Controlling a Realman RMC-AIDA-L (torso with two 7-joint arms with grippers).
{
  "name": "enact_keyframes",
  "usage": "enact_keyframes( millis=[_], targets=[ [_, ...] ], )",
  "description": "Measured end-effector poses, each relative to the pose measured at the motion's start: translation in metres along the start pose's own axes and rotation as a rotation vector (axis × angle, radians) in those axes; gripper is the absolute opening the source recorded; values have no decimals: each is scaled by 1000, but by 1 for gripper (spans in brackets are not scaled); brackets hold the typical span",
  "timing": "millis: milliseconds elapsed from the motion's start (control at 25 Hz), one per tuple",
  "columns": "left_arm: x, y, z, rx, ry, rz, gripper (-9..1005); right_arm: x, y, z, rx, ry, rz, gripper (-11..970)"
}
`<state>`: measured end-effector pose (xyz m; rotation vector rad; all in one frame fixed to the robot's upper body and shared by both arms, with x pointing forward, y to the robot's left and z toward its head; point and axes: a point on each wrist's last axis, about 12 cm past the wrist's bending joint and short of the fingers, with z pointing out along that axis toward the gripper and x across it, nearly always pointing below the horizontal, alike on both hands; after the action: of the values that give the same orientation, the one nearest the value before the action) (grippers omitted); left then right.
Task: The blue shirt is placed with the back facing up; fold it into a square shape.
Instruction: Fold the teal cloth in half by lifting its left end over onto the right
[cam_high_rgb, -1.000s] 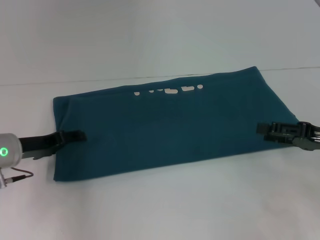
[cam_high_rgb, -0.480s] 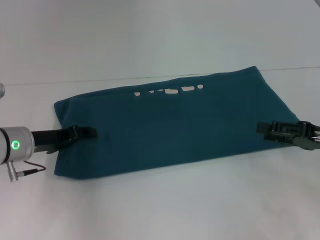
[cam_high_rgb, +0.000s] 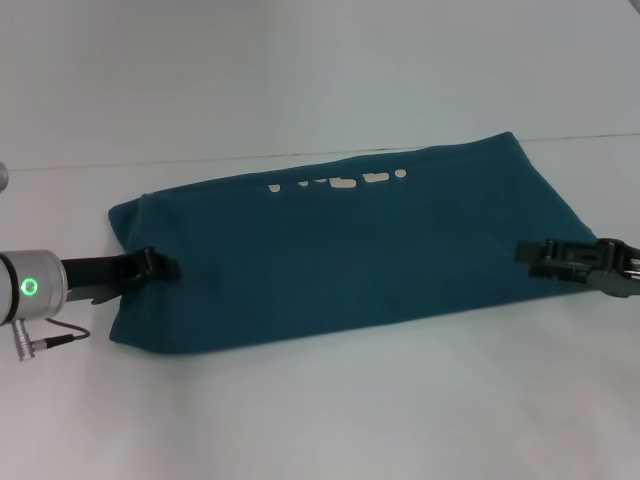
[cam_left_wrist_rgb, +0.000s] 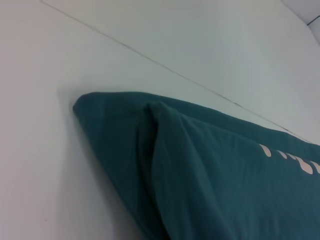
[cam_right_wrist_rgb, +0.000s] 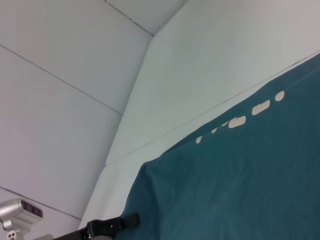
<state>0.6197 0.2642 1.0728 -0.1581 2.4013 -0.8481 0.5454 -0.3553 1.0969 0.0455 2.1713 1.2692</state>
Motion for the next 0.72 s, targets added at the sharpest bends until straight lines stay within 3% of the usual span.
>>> enact_keyframes(
  millis=[240, 440, 720],
  targets=[
    [-3, -3, -5, 25, -1, 27, 98, 0, 0, 0, 0, -4, 1, 671],
    [-8, -1, -15, 43, 14, 36, 45, 0, 0, 0, 1, -5, 5, 671],
    [-19, 15, -37, 26, 1, 31, 55, 0, -1, 0, 2, -6, 13, 670]
  ],
)
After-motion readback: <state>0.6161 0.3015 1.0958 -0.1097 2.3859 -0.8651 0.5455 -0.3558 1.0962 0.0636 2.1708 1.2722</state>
